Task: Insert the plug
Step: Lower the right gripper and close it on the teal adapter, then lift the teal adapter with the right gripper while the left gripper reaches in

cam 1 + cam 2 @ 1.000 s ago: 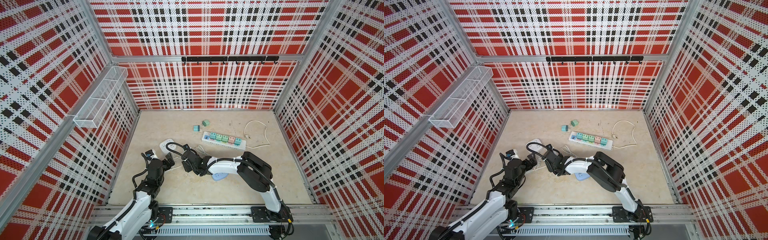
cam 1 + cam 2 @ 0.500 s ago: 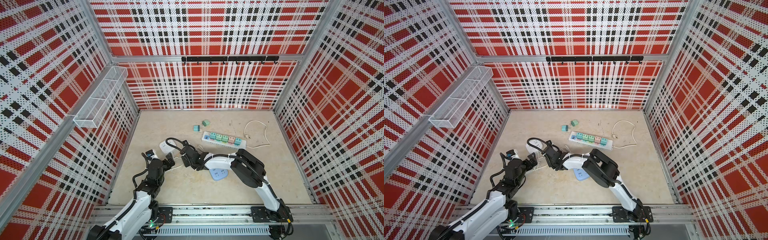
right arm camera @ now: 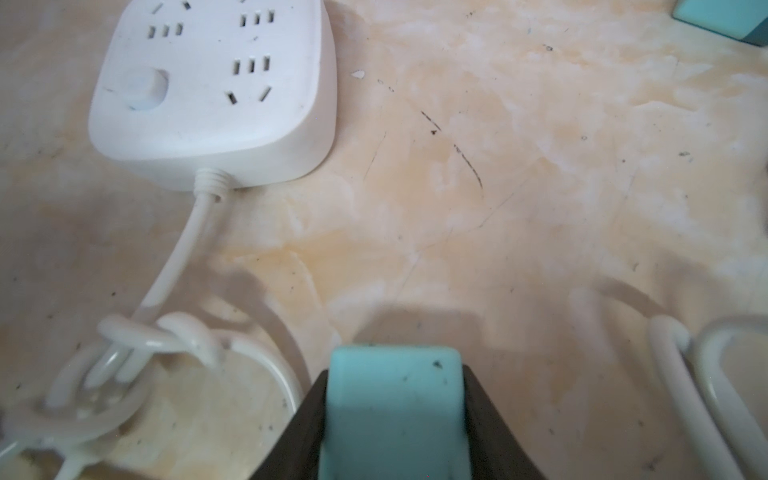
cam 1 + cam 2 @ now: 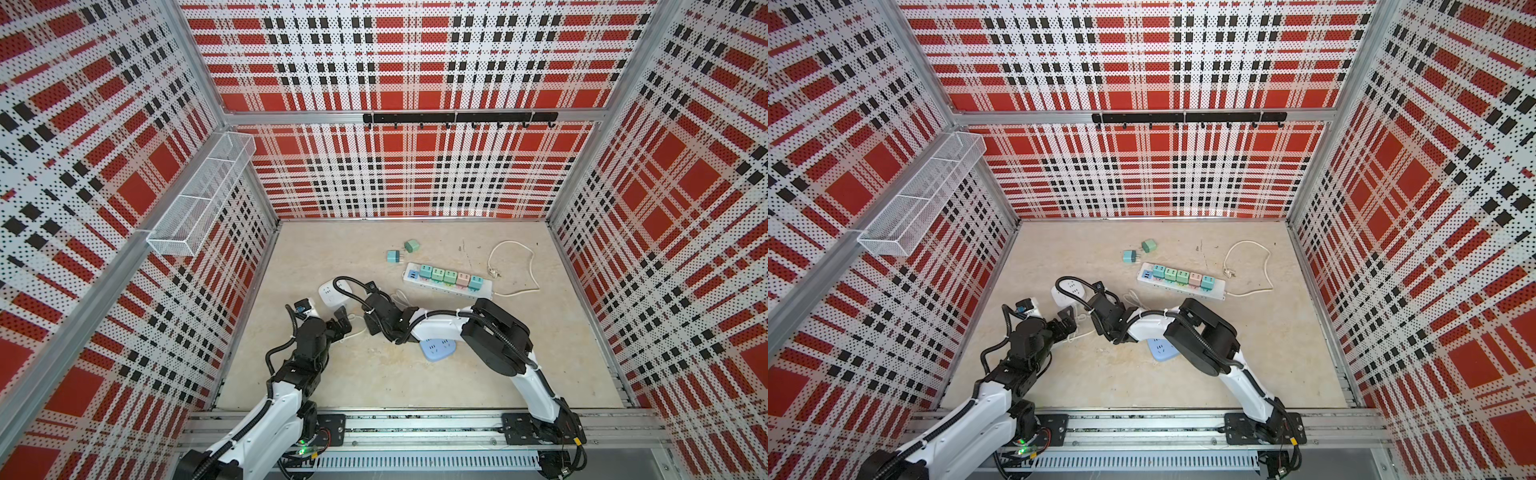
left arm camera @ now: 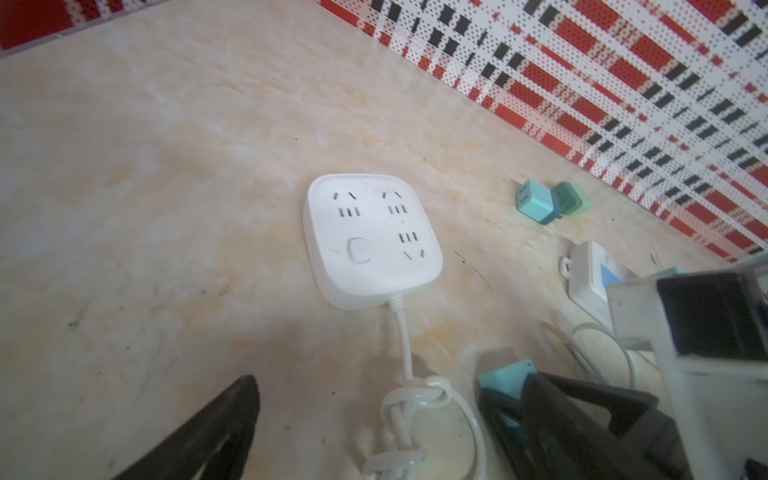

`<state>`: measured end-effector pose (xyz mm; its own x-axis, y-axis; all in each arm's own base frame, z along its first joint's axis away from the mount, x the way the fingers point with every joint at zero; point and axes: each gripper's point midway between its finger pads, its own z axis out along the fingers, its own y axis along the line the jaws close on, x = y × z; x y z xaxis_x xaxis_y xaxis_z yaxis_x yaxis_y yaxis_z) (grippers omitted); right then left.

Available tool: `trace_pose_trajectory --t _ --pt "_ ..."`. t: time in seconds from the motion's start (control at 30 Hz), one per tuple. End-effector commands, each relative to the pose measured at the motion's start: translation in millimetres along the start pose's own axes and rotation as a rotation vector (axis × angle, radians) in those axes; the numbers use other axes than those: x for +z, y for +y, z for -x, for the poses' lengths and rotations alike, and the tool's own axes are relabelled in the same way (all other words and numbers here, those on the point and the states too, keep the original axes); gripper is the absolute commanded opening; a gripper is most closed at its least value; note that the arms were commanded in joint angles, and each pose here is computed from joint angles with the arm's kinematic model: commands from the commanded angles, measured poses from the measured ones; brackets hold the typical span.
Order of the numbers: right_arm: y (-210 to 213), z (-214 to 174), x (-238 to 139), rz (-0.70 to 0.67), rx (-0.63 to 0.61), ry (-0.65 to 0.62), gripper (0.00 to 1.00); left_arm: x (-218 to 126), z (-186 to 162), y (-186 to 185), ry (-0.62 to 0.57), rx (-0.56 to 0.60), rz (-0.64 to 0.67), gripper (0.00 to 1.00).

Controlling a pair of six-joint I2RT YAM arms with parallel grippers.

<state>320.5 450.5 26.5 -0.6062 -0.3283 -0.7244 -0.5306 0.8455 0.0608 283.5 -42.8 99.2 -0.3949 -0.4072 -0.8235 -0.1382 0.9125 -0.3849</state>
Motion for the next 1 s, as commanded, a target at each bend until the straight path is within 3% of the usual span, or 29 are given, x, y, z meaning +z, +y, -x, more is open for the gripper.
trace_pose_trajectory --t 0.0,0.23,0.33,0.53,0.63,0.77,0.97 --pt "5 29 -31 0.055 -0.050 -0.104 0.30 -1 13 -28 0.000 0.053 -0.118 0.99" --pt "-12 86 -122 0.059 -0.239 -0.419 0.23 -17 21 -55 0.003 0.047 -0.310 1.00" --pt "-25 86 -158 0.043 -0.334 -0.556 0.22 -35 31 -83 -0.028 0.096 -0.428 0.93" --pt "-55 60 -190 -0.039 -0.469 -0.680 0.16 -65 25 -153 0.009 0.212 -0.622 0.90" --pt "-66 49 -202 -0.067 -0.507 -0.709 0.16 -81 12 -190 0.028 0.325 -0.707 0.89" --pt "-74 40 -219 -0.059 -0.509 -0.769 0.16 -103 -4 -227 0.032 0.438 -0.791 0.90" --pt "-68 29 -225 0.034 -0.491 -0.802 0.15 -123 -17 -253 0.070 0.486 -0.897 0.90"
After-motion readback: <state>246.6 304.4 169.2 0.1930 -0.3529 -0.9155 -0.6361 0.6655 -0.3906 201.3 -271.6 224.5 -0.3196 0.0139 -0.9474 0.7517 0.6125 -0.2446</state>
